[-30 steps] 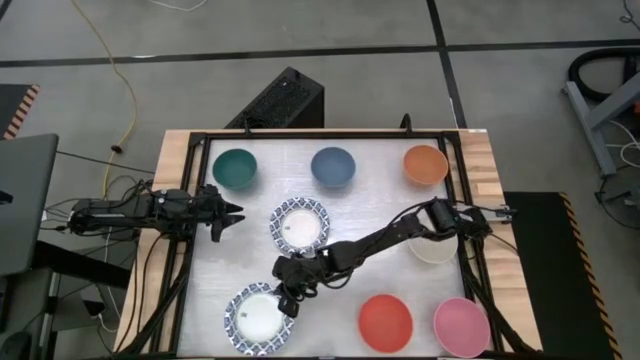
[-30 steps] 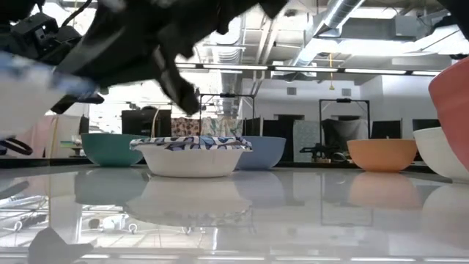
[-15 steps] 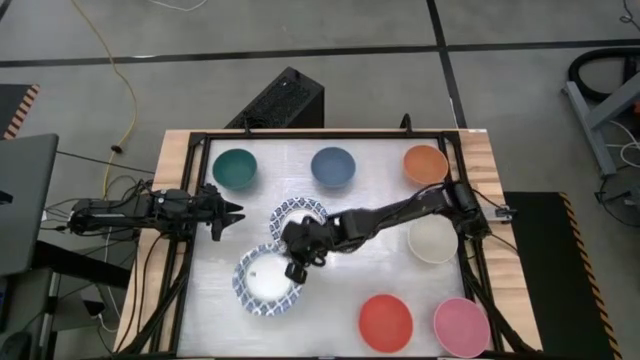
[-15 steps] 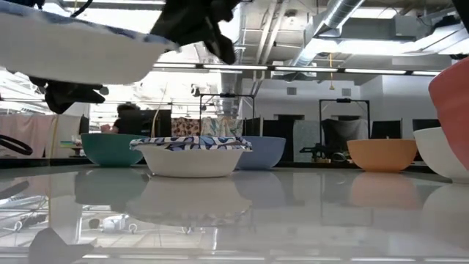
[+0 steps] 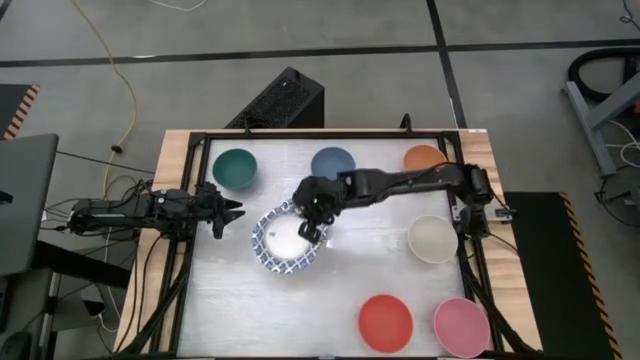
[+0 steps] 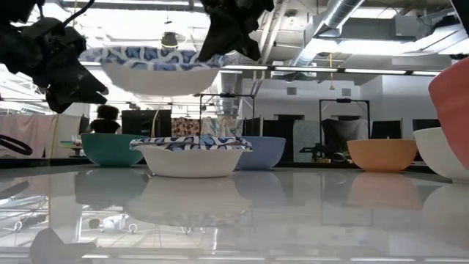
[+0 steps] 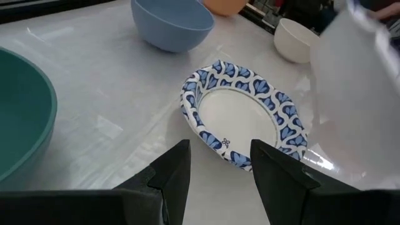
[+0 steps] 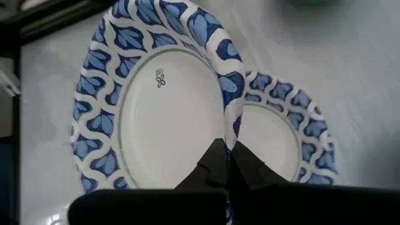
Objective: Nest bowls inside each other
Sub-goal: Stack the blue patterned bowl on top of the blue patterned bowl
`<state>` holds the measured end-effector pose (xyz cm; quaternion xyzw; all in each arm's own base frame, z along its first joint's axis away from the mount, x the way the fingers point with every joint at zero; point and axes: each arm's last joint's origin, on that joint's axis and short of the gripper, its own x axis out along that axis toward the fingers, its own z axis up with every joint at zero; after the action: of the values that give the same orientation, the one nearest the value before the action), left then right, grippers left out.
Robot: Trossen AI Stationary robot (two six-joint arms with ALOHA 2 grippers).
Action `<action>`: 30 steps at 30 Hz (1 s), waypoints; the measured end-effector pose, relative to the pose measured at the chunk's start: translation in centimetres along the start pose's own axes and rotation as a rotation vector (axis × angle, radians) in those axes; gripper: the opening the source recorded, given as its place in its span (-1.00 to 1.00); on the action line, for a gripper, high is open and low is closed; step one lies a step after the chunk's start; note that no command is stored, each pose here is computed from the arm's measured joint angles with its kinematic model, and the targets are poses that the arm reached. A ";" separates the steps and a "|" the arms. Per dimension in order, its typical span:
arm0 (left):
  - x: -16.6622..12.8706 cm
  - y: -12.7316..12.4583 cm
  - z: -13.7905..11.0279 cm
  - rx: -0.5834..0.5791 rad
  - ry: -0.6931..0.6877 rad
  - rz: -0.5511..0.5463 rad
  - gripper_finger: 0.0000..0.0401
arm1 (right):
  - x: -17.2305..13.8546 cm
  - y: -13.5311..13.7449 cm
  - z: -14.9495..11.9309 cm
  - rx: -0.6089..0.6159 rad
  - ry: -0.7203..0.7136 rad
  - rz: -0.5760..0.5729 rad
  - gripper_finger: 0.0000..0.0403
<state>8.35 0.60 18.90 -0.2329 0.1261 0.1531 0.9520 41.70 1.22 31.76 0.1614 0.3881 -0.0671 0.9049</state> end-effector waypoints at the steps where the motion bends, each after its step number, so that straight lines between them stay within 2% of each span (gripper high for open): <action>1: 0.0 0.0 0.0 0.003 0.000 0.000 -0.22 | -0.3 -0.4 0.2 0.002 0.005 0.008 -0.96; 4: 0.0 0.0 0.0 0.003 0.000 0.000 -0.22 | -1.0 -2.1 0.6 0.016 0.034 0.020 -0.96; 10: 0.0 0.0 0.0 0.003 0.008 -0.013 -0.22 | -2.7 -5.7 1.1 0.058 0.068 -0.031 -0.96; 15: 0.0 -0.1 -0.1 0.003 0.025 -0.044 -0.22 | -4.5 -8.0 0.2 0.079 0.090 -0.061 -0.96; 19: 0.0 -0.1 -0.1 0.010 0.025 -0.047 -0.22 | -6.8 -9.9 -1.5 0.127 0.029 -0.084 -0.96; 22: 0.0 -0.2 0.0 0.019 0.020 -0.048 -0.22 | -7.7 -11.6 -3.8 0.201 -0.035 -0.097 -0.96; 26: 0.0 -0.3 0.3 0.024 -0.010 -0.064 -0.22 | -7.6 -13.1 -6.7 0.332 -0.137 -0.072 -0.96; 30: -0.1 -0.6 0.8 0.041 -0.067 -0.093 -0.22 | -6.2 -12.5 -8.3 0.374 -0.199 -0.020 -0.96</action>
<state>8.66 0.45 19.86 -0.2139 0.0866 0.1140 0.9663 28.65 -7.73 27.87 0.3150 0.2793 -0.1626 0.8924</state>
